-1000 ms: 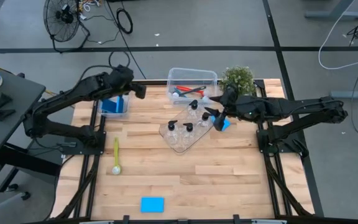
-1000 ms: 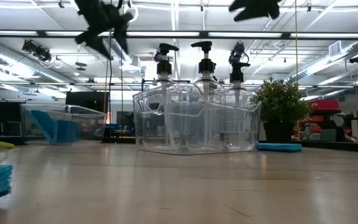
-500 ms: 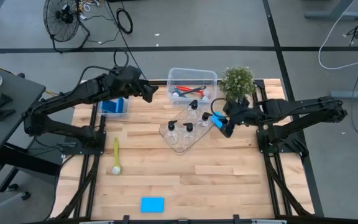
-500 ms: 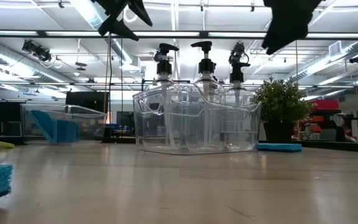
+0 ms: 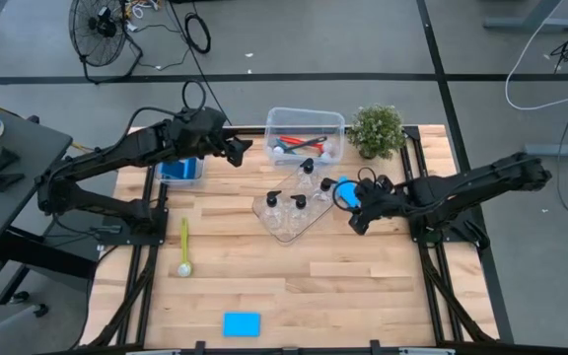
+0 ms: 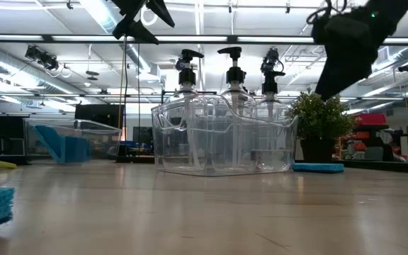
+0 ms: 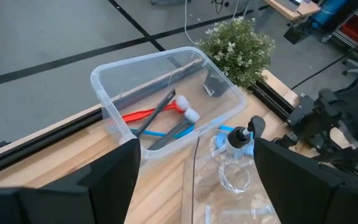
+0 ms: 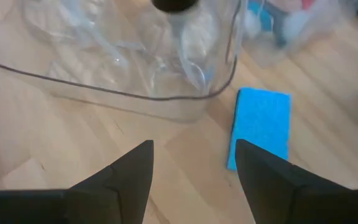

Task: Pick & Place Kitchen Sink Supplies
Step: Put the blue sponge wipe into the left transparent bin

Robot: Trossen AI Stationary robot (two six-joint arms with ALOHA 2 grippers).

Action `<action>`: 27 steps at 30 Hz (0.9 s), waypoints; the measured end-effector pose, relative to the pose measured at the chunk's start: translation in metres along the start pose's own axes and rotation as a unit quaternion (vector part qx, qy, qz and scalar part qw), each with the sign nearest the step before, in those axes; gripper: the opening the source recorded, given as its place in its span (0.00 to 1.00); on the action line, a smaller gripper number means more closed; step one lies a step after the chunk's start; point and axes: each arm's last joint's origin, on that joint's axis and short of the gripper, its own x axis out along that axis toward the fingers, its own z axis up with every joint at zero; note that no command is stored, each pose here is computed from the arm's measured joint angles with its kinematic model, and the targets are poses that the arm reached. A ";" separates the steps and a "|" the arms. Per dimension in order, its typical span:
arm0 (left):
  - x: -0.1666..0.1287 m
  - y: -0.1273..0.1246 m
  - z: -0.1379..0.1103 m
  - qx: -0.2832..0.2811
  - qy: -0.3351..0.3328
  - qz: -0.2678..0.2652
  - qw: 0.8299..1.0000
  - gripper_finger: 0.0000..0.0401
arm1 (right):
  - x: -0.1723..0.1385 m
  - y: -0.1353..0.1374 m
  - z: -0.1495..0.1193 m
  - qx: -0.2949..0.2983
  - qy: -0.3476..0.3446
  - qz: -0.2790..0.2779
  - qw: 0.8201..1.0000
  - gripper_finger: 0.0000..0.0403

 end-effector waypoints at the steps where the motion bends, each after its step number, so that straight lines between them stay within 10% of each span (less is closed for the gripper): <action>1: 0.000 0.000 0.000 0.000 0.000 0.000 1.000 0.78 | 0.002 -0.001 -0.003 0.009 -0.001 -0.001 1.000 0.56; 27: 0.000 0.000 0.000 0.001 0.000 0.000 1.000 0.78 | 0.053 -0.071 -0.055 0.148 -0.137 -0.065 0.977 0.56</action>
